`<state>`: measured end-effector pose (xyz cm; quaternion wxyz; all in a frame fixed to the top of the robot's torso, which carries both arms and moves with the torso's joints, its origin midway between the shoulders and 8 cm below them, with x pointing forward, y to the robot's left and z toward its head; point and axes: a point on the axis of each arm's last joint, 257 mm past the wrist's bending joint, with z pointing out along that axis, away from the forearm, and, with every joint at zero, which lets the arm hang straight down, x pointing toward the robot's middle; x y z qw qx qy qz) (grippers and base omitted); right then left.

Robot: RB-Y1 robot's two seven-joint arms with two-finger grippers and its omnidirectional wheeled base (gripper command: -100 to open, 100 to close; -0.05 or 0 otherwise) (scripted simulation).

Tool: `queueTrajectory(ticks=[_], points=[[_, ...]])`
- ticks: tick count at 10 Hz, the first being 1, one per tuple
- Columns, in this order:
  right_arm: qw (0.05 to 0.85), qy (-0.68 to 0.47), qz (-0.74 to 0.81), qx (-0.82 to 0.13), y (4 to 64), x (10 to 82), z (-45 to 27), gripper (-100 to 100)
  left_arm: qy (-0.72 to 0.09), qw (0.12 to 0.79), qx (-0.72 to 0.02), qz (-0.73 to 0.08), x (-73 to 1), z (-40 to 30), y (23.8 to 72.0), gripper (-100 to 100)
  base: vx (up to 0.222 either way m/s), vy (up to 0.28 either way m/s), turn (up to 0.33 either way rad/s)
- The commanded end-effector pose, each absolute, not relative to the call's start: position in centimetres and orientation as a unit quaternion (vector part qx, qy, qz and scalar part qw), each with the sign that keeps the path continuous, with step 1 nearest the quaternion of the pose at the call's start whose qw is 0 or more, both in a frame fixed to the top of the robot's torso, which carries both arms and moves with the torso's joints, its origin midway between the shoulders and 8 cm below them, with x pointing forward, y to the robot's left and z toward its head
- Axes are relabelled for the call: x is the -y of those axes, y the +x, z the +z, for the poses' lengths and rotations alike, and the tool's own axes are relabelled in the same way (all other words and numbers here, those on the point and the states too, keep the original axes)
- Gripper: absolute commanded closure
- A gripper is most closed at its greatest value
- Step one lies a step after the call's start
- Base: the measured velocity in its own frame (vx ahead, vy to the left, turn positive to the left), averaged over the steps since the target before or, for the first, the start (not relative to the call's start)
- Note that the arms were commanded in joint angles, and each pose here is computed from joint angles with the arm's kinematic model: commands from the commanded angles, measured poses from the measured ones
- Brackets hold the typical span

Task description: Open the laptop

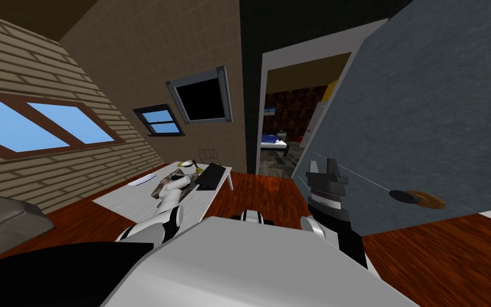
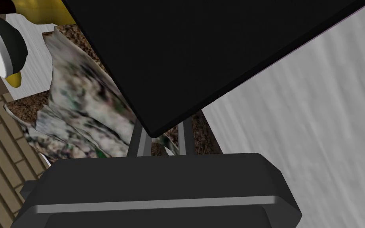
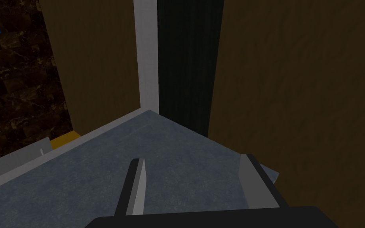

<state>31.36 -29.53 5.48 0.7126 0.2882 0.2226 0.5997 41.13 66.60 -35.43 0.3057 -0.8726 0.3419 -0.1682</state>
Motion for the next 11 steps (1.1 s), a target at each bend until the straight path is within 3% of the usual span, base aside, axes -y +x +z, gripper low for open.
queueTrajectory(ticks=[1, 2, 8, 9, 11], points=[[0.713, 0.288, 0.600, -0.223, 31.4, 29.5, 5.5, 0, -0.888, 0.263, -0.335, -0.175, -64.2, -37.4, 41.4, 100, -0.017, 0.098, -0.017], [0.713, 0.288, 0.600, -0.223, 31.4, 29.5, 5.5, 0, -0.889, 0.279, -0.324, -0.167, -66.4, -35.8, 40.8, -100, -0.063, 0.049, -0.239], [0.712, 0.288, 0.600, -0.222, 31.4, 29.5, 5.5, 0, -0.904, 0.289, -0.275, -0.152, -70.9, -31.9, 39.2, -100, -0.127, -0.012, -0.216], [0.713, 0.288, 0.600, -0.222, 31.4, 29.5, 5.5, 0, -0.905, 0.288, -0.273, -0.151, -71.0, -31.8, 39.1, 0, -0.016, -0.002, 0.013], [0.713, 0.288, 0.600, -0.223, 31.4, 29.5, 5.5, 0, -0.905, 0.289, -0.273, -0.151, -71.0, -31.8, 39.1, 0, -0.004, 0.000, -0.001]])
